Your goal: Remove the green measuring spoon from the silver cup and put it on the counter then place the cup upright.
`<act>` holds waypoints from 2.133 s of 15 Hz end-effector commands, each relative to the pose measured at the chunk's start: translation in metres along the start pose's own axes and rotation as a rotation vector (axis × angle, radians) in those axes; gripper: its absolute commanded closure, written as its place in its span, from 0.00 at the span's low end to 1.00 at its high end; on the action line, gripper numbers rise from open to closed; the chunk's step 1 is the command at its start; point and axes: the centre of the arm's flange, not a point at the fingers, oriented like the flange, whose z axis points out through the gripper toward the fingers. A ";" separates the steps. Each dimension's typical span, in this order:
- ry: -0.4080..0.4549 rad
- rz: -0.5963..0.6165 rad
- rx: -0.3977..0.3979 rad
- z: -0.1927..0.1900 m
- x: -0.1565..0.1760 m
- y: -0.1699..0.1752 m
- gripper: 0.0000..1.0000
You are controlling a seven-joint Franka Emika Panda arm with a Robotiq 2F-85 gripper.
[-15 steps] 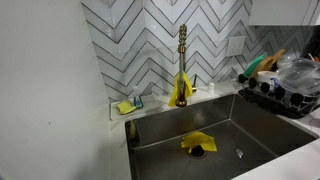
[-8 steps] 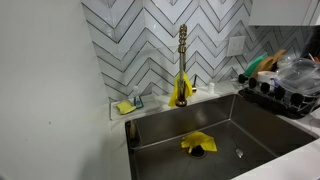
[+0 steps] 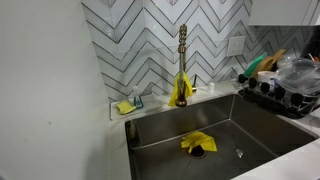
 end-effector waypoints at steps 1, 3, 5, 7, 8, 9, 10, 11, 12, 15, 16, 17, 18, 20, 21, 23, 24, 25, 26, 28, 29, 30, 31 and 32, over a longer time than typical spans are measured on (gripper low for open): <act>-0.039 -0.010 0.005 0.009 0.004 -0.003 0.09; -0.048 -0.013 0.000 0.010 0.004 -0.002 0.10; -0.054 -0.011 -0.004 0.009 0.003 -0.001 0.13; -0.064 -0.010 -0.007 0.010 0.003 -0.001 0.13; -0.070 -0.010 -0.010 0.010 0.002 -0.001 0.14; -0.074 -0.010 -0.015 0.011 0.002 -0.001 0.15; -0.078 -0.010 -0.017 0.011 0.002 -0.001 0.15; -0.080 -0.010 -0.020 0.012 0.001 0.000 0.17; -0.083 -0.009 -0.021 0.012 0.000 0.000 0.17; -0.090 -0.008 -0.024 0.013 -0.001 0.001 0.21; -0.090 -0.006 -0.025 0.013 -0.001 0.001 0.23; -0.089 -0.006 -0.025 0.013 -0.001 0.001 0.26; -0.088 -0.005 -0.025 0.013 -0.001 0.001 0.27; -0.082 -0.002 -0.029 0.012 0.000 0.003 0.29; -0.075 0.004 -0.034 0.012 0.001 0.004 0.28; -0.068 0.006 -0.032 0.011 0.002 0.004 0.31; -0.067 0.007 -0.033 0.011 0.002 0.004 0.33; -0.065 0.008 -0.032 0.011 0.003 0.004 0.36; -0.062 0.009 -0.032 0.011 0.003 0.004 0.40; -0.059 0.011 -0.031 0.010 0.004 0.005 0.42; -0.057 0.013 -0.031 0.010 0.004 0.005 0.43; -0.055 0.012 -0.031 0.010 0.004 0.004 0.43; -0.054 0.012 -0.029 0.009 0.004 0.004 0.43; -0.053 0.012 -0.028 0.009 0.004 0.004 0.45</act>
